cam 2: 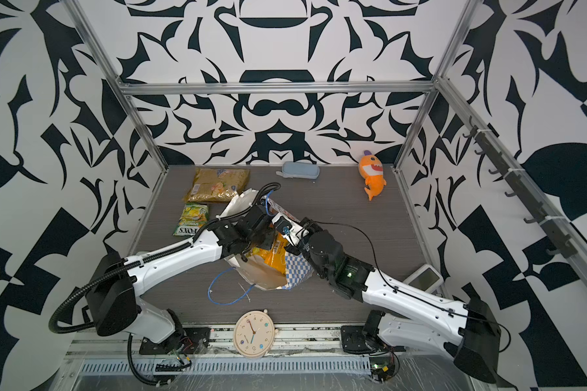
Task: Take the snacks out of the paper bag
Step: Pick up the snack from the paper bag.
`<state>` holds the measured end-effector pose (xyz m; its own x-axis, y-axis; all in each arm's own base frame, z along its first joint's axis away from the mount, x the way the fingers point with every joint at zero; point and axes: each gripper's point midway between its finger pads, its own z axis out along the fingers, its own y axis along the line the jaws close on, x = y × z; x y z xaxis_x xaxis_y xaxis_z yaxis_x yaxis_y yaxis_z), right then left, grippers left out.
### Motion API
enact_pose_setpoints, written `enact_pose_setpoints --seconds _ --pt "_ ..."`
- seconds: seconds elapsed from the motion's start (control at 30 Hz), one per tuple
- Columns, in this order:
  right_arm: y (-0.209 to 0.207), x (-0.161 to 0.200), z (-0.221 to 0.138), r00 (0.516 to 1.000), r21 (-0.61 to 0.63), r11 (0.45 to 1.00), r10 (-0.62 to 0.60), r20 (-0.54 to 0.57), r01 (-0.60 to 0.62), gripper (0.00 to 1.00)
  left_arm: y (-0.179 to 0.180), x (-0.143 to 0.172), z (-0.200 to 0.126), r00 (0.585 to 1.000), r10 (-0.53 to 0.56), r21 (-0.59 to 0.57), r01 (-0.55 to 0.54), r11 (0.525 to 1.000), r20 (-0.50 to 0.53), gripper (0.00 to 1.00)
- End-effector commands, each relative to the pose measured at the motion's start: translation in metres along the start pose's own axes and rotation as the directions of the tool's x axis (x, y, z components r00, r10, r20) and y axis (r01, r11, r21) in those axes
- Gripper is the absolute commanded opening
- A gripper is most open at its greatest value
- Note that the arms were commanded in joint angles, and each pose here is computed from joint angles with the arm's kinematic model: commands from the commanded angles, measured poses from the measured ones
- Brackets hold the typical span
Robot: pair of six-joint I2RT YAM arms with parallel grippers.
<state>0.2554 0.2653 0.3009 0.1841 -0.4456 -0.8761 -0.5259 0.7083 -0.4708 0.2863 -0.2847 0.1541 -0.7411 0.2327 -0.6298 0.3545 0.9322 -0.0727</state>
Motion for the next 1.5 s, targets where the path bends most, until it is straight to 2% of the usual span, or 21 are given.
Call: enact_pose_setpoints --seconds 0.0,0.23,0.47,0.5,0.57,0.9,1.3,1.47 --pt "-0.017 -0.034 -0.007 0.991 0.056 0.997 0.053 0.124 -0.060 0.00 0.015 -0.009 -0.018 0.998 0.015 -0.047 -0.012 0.999 0.057 0.00" --pt "-0.022 -0.033 -0.005 0.991 0.092 0.993 0.061 0.123 -0.072 0.00 0.015 -0.040 -0.058 0.978 0.037 -0.009 -0.036 0.999 0.204 0.00" --pt "-0.032 -0.027 0.001 0.994 0.167 0.983 0.060 0.093 -0.075 0.00 0.013 -0.048 -0.079 0.964 0.085 0.027 -0.095 0.995 0.251 0.00" --pt "-0.034 -0.026 0.001 0.994 0.177 0.981 0.062 0.092 -0.078 0.00 0.016 -0.054 -0.093 0.955 0.073 0.034 -0.087 0.996 0.286 0.00" --pt "-0.039 -0.026 0.001 0.993 0.196 0.977 0.071 0.092 -0.088 0.00 0.015 -0.056 -0.100 0.948 0.081 0.051 -0.101 0.994 0.307 0.00" --pt "-0.071 -0.005 0.006 0.983 0.280 0.942 0.177 0.053 -0.184 0.00 0.022 -0.073 -0.137 0.919 0.080 0.085 -0.122 0.989 0.386 0.00" --pt "-0.104 0.019 0.009 0.969 0.340 0.909 0.247 0.024 -0.240 0.00 0.027 -0.106 -0.184 0.852 0.081 0.098 -0.153 0.983 0.517 0.00" --pt "-0.108 0.021 0.010 0.970 0.345 0.909 0.244 0.020 -0.236 0.00 0.025 -0.132 -0.205 0.793 0.107 0.076 -0.190 0.979 0.600 0.00"
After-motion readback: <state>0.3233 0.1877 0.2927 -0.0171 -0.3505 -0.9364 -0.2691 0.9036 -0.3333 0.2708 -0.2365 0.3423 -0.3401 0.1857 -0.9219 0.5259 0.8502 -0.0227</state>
